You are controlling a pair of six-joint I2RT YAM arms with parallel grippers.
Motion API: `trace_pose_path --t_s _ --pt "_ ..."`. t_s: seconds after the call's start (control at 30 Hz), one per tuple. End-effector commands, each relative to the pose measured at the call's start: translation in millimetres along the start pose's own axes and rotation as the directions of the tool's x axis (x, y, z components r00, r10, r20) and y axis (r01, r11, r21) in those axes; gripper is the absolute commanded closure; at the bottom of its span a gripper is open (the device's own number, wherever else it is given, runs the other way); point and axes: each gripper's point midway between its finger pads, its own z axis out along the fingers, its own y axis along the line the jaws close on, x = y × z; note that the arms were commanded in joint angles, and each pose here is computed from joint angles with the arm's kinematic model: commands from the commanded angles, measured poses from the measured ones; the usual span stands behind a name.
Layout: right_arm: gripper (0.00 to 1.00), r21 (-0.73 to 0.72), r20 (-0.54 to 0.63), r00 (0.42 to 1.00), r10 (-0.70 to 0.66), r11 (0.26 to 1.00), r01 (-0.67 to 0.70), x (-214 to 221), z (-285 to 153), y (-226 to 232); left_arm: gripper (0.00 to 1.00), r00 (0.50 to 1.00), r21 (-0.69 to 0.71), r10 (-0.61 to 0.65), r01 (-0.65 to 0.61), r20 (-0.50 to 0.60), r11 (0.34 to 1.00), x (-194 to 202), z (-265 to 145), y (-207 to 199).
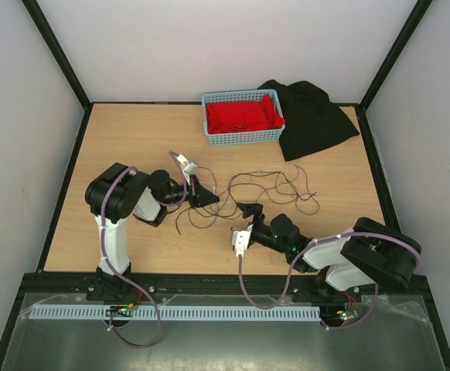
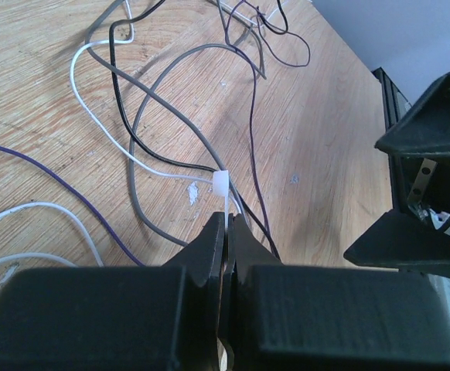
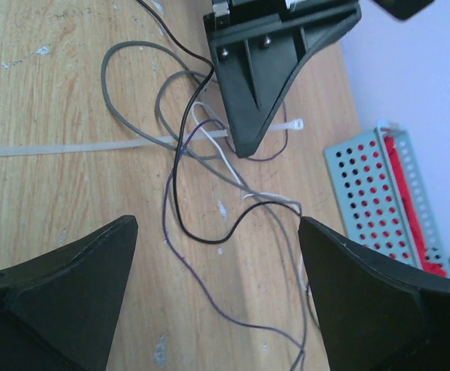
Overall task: Zip-tie the wires
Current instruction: Tie the cable at the center of the board.
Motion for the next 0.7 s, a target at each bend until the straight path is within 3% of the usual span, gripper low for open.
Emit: trace_pose_path --t_s 0.0,0.17,0.67 --pt "0.04 -0.01 0.007 0.989 -0.148 0.989 0.148 -7 9 -7 1.0 0.998 0.016 -0.068 0.067 0.002 0.998 -5 4 1" --pt "0.05 -0.082 -0.035 0.973 -0.227 0.971 0.223 6 16 9 1.0 0.995 0.02 -0.095 0.095 -0.009 0.995 -3 6 2" --pt "0.1 -0.196 -0.023 0.94 -0.341 0.923 0.33 17 54 31 1.0 0.982 0.02 -0.183 0.184 -0.051 0.983 8 7 3"
